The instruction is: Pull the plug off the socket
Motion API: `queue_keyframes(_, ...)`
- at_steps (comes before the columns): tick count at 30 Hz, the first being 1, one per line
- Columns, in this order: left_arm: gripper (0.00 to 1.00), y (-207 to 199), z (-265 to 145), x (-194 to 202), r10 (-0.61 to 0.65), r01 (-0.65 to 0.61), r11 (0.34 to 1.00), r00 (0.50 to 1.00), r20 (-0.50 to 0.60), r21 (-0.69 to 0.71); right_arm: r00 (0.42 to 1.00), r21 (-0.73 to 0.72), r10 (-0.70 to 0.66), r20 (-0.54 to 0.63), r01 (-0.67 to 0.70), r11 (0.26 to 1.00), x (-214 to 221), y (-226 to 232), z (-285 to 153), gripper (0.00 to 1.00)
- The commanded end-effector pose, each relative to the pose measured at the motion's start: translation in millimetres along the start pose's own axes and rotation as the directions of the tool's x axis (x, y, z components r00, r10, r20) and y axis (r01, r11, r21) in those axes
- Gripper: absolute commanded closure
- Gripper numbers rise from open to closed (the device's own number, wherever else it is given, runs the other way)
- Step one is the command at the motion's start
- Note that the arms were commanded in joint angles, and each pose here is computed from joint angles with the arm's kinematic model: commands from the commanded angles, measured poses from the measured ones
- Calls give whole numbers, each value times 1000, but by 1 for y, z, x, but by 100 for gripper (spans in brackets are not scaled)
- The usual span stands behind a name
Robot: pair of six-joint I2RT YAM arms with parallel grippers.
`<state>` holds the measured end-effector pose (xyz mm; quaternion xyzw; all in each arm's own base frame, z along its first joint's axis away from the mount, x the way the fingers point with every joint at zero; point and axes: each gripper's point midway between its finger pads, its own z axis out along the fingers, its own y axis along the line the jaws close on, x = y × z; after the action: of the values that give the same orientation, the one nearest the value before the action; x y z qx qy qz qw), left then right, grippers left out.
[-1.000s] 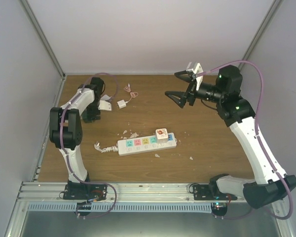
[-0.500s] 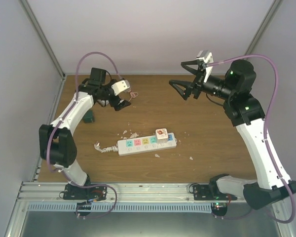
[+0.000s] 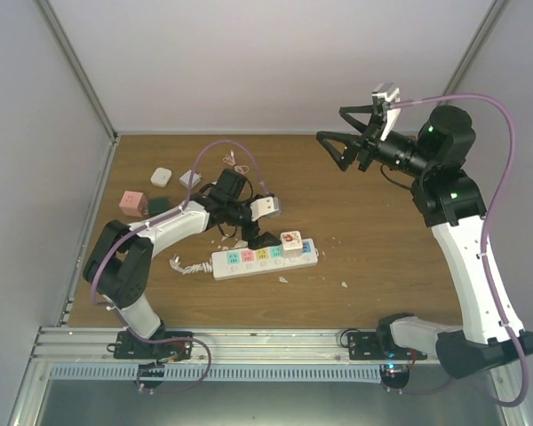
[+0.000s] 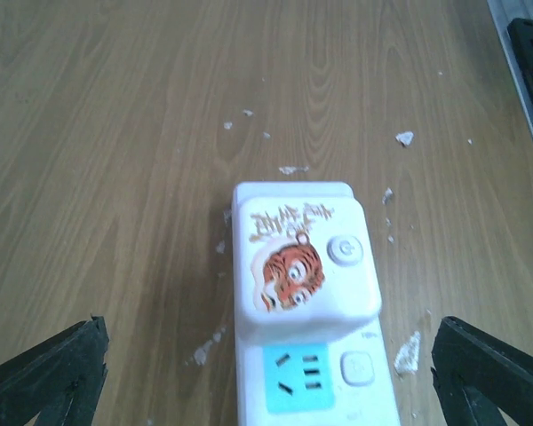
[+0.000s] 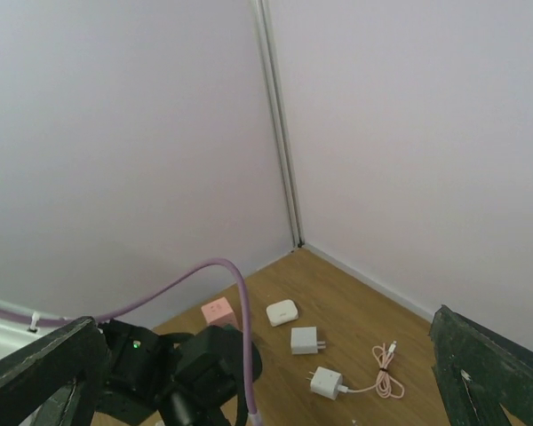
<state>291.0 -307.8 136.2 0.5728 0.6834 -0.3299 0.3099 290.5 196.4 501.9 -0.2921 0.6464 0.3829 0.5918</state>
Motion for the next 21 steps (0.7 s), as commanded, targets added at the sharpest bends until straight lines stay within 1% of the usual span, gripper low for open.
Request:
queue_keyframes(1, 1, 5, 17, -22, 61, -60, 998, 995, 81, -16, 999, 2, 14, 49, -14, 1000, -21, 5, -11, 0)
queue_keyframes(3, 1, 1, 28, -21, 63, -63, 998, 995, 73, -3, 999, 4, 23, 47, -23, 1000, -20, 3, -12, 0)
queue_keyframes(7, 6, -5, 47, -14, 77, -78, 997, 997, 28, 0, 999, 25, 34, 42, -35, 999, -16, -4, -12, 0)
queue_keyframes(10, 10, -7, 56, -8, 72, -72, 997, 997, 6, 2, 1000, 25, -17, 24, 17, 1000, -6, -5, -13, 0)
queue_keyframes(14, 12, -13, 65, -1, 68, -67, 998, 998, -19, 12, 988, 35, -144, -65, 146, 989, 29, -14, -12, 0)
queue_keyframes(17, 13, -16, 70, 6, 75, -75, 997, 997, -35, -1, 966, 22, -219, -139, 224, 974, 67, -23, -11, 0)
queue_keyframes(21, 18, -16, 76, 10, 73, -74, 997, 996, -58, -11, 936, 9, -272, -225, 281, 960, 116, -37, -13, 0)
